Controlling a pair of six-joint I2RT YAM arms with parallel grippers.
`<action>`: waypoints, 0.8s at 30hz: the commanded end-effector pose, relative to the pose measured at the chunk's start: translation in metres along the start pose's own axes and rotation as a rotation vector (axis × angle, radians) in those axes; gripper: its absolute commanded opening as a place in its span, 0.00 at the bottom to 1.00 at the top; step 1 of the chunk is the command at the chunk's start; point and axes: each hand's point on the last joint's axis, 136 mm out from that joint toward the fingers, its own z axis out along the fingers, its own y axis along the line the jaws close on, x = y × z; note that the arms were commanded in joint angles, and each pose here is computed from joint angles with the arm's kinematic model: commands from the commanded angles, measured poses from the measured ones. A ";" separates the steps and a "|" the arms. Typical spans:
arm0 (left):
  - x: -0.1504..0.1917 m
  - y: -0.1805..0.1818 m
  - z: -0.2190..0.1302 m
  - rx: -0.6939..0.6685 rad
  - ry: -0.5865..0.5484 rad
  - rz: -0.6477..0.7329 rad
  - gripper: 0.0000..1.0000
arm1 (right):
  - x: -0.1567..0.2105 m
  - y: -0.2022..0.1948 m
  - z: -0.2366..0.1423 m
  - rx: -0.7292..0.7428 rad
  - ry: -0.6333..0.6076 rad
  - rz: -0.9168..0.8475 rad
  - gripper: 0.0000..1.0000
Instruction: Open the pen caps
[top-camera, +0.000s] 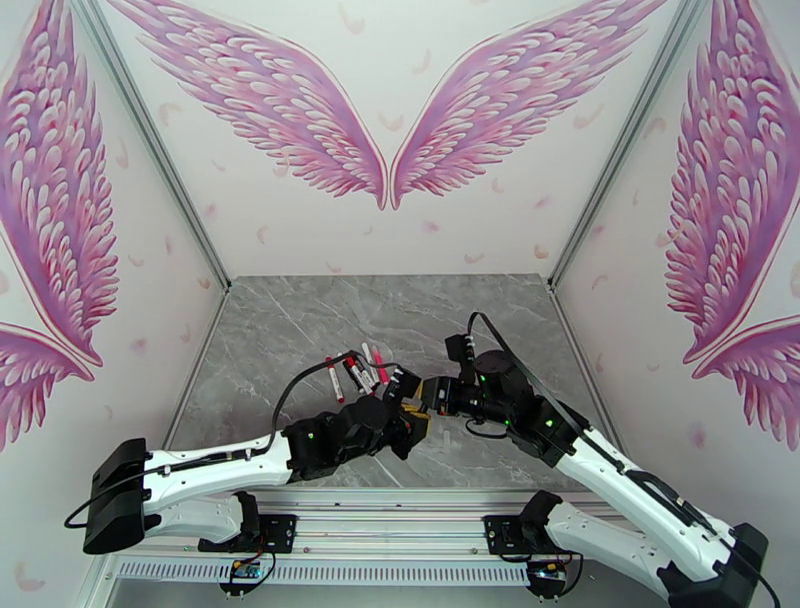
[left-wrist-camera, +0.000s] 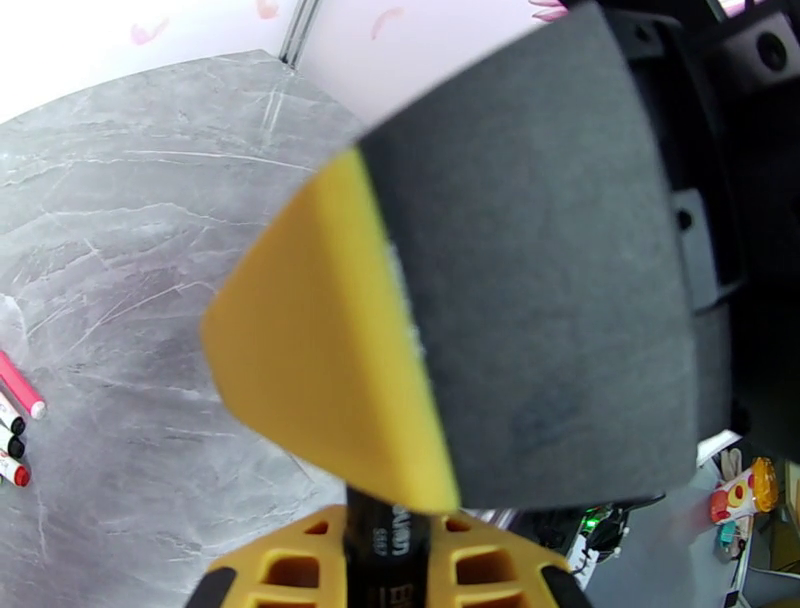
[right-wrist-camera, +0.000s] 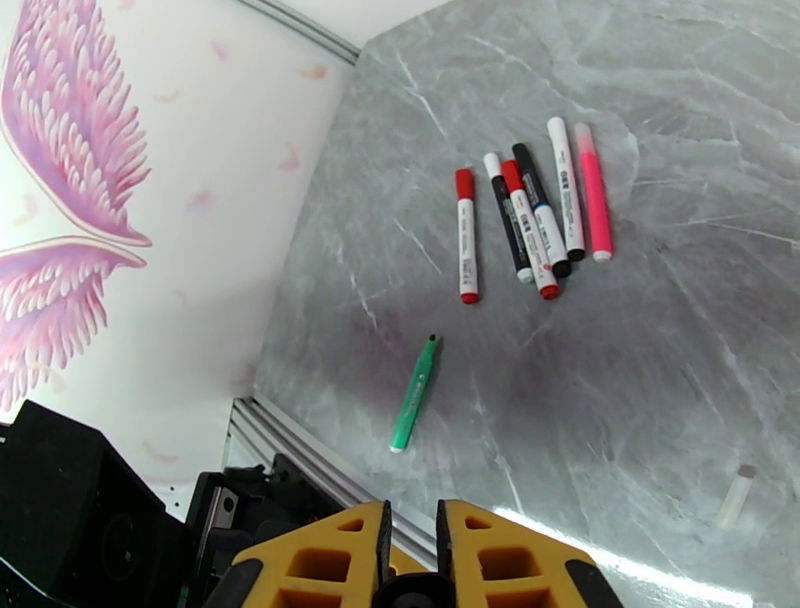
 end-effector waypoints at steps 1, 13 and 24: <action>0.042 0.000 -0.003 -0.014 0.169 0.074 0.00 | -0.054 -0.005 -0.016 0.089 -0.229 0.020 0.12; 0.039 -0.023 0.000 0.055 0.175 0.064 0.00 | -0.053 -0.001 -0.013 0.039 -0.210 -0.012 0.11; 0.016 -0.031 -0.017 0.124 0.065 -0.064 0.00 | -0.041 0.037 -0.015 -0.213 -0.156 -0.128 0.11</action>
